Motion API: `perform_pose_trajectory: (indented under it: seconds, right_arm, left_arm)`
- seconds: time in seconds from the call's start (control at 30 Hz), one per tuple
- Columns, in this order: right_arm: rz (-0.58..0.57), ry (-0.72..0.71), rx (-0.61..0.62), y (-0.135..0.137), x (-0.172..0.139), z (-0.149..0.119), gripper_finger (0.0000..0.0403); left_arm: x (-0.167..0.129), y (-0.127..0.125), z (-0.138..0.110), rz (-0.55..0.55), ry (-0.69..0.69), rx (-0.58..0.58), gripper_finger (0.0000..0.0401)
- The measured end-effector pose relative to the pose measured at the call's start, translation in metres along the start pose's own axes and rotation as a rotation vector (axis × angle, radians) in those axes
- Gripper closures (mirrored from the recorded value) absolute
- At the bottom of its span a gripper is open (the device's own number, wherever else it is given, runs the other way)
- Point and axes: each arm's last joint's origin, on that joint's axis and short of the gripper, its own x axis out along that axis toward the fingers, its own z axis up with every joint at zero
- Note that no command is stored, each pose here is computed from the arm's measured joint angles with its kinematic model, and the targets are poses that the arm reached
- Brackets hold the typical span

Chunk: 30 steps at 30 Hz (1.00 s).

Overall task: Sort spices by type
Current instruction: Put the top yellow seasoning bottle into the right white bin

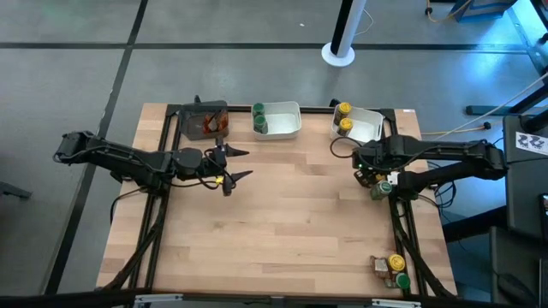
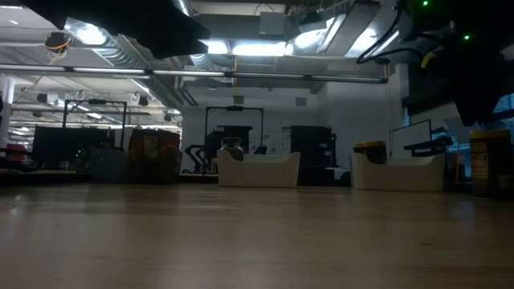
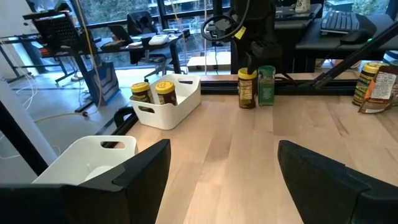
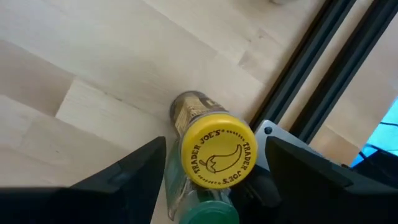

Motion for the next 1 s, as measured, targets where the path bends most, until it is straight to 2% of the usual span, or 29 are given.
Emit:
perform_pose_trajectory:
  seconds: [0.2,0.5,0.73,1.0]
  right_arm:
    - [-0.022,-0.042,0.003,0.000,0.000,0.002,0.0127]
    - [-0.020,-0.028,0.024,-0.001,0.000,0.001,0.0127]
    - [-0.047,0.008,0.020,-0.003,0.021,-0.007,0.0127]
    - [-0.043,-0.002,0.041,-0.006,0.018,-0.008,0.0127]
  left_arm:
    - [0.000,0.000,0.000,0.000,-0.003,-0.002,0.0120]
    - [0.000,0.000,0.000,0.000,-0.003,-0.002,0.0120]
    - [0.000,0.000,0.000,0.007,-0.002,-0.002,0.0120]
    - [0.000,0.001,0.001,0.012,-0.006,-0.004,0.0120]
